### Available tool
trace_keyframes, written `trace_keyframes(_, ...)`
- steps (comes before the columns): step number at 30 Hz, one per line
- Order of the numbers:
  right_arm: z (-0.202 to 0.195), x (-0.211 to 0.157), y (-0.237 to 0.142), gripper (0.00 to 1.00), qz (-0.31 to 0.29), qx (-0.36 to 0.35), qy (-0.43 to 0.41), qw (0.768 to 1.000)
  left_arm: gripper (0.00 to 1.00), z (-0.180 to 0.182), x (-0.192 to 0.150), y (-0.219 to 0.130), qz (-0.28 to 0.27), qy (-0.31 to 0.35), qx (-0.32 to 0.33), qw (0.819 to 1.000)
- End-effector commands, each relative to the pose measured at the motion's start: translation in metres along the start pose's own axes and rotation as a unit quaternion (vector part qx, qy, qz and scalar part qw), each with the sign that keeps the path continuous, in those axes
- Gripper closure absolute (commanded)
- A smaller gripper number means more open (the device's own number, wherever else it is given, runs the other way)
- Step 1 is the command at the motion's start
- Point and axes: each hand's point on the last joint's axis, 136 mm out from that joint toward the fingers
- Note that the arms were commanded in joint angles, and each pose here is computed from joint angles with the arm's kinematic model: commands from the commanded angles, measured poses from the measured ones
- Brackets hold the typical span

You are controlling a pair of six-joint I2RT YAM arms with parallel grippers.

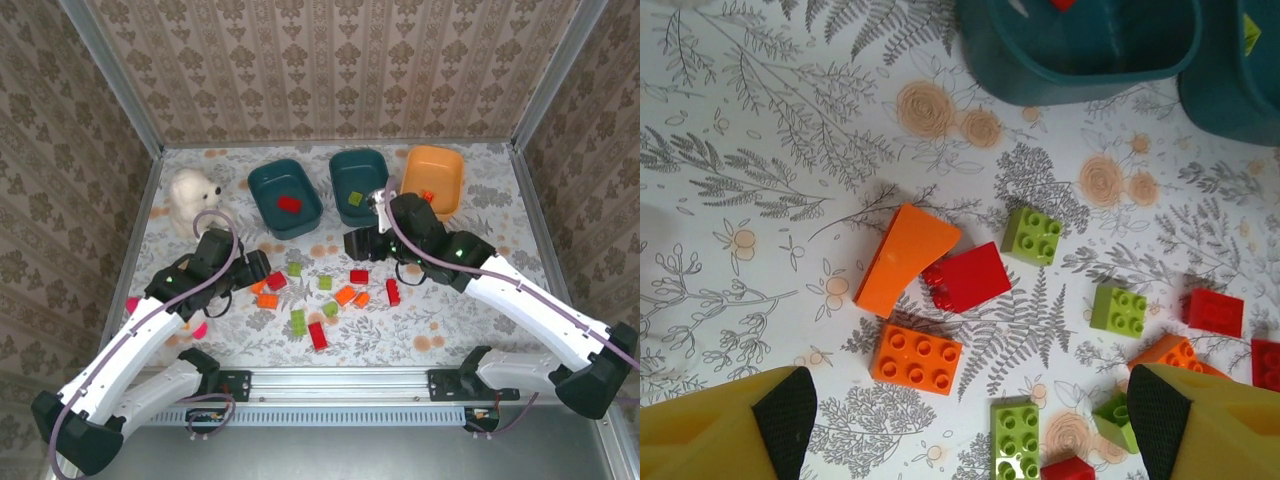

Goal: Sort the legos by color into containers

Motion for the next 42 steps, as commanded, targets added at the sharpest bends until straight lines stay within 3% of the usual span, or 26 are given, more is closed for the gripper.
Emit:
trace_keyframes(1,0.000,-0.015,0.001,0.31,0.005,-0.013,-0.026,1.000,0.16,0.009,-0.007,0.006,0.015,-0.008,0.015,1.000)
trace_keyframes(10,-0.007,-0.039,0.011,0.31,0.030,-0.028,-0.007,0.999,0.17,0.006,-0.017,0.020,0.044,-0.004,0.018,0.999)
trace_keyframes(18,-0.009,-0.048,0.015,0.32,0.047,-0.034,0.015,0.998,0.28,-0.008,-0.031,0.045,0.095,0.014,0.023,0.995)
trace_keyframes(26,-0.011,-0.053,0.014,0.32,0.047,-0.037,0.022,0.998,0.31,-0.007,-0.045,0.087,0.120,-0.076,0.089,0.986)
trace_keyframes(34,-0.013,-0.054,0.010,0.32,0.043,-0.038,0.023,0.998,0.27,0.001,-0.040,0.111,0.112,-0.103,0.162,0.975)
trace_keyframes(42,-0.018,-0.054,0.006,0.31,0.040,-0.044,0.026,0.998,0.30,0.005,-0.046,0.125,0.134,-0.120,0.203,0.963)
Point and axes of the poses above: each hand's point on the last joint's axis, 136 mm out from that joint toward the fingers, its own y axis out along the fingers, its own z axis along the line the jaws close on, x = y × z, and after that the axes turned 15 degrees about -y, right-handed
